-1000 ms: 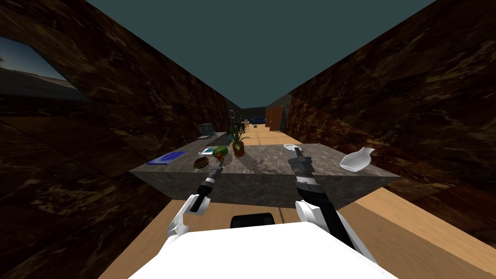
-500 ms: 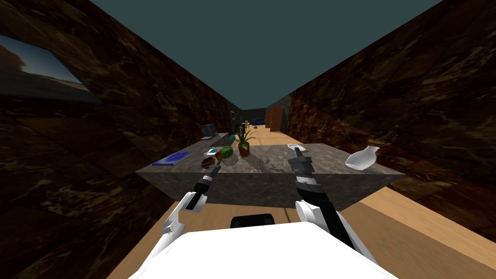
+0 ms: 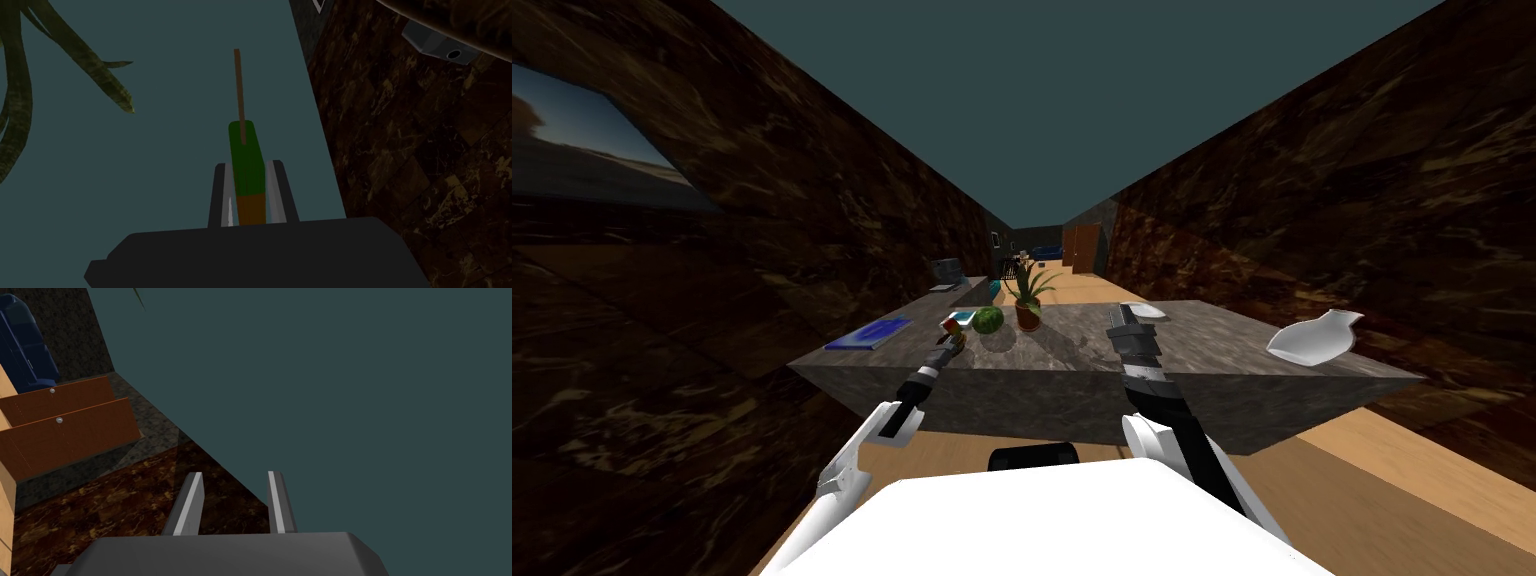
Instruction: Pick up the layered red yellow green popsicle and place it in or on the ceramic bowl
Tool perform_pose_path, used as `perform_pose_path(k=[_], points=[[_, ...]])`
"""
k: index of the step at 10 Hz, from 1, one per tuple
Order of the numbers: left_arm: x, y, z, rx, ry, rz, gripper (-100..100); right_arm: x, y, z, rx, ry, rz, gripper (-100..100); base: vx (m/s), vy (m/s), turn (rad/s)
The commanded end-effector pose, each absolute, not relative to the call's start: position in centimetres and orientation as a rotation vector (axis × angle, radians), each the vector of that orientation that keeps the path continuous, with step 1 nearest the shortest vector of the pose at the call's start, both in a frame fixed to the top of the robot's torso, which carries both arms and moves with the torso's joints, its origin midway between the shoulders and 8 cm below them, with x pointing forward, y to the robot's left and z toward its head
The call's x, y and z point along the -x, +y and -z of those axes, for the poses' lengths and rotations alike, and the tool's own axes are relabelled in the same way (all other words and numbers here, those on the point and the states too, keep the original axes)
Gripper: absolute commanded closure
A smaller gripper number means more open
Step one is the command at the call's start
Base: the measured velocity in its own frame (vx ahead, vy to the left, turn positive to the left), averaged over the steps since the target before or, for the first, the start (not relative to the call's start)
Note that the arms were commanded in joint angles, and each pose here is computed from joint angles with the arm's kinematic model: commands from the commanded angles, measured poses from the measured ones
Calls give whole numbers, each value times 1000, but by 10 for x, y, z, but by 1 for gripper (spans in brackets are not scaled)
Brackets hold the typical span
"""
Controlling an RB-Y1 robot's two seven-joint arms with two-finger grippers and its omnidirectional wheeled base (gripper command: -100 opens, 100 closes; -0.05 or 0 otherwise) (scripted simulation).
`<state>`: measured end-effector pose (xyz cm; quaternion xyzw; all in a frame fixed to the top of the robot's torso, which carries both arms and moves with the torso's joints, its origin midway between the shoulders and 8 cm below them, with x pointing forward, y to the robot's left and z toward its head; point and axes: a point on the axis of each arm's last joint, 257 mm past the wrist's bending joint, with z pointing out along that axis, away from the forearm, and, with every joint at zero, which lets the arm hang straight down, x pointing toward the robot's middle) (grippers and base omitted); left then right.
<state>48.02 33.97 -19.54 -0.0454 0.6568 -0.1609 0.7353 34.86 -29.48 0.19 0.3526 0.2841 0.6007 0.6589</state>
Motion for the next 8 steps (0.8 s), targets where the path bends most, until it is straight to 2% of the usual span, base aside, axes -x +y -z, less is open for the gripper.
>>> perform_pose_path(k=[1, 3, 4, 8], points=[[-478, 358, 201, 95, 1471, 304, 100, -349, -295, -2, -798, 643, -1360, 0, 153, 152, 9], [-476, 359, 202, 95, 1475, 297, 100, -349, -295, -2, -798, 643, -1360, 0, 113, 120, 10], [-476, 362, 202, 96, 1477, 291, -100, -349, -295, -2, -798, 643, -1360, 0, 14, 18, -1], [-476, 362, 202, 96, 1477, 291, -100, -349, -295, -2, -798, 643, -1360, 0, 2, 2, 0]])
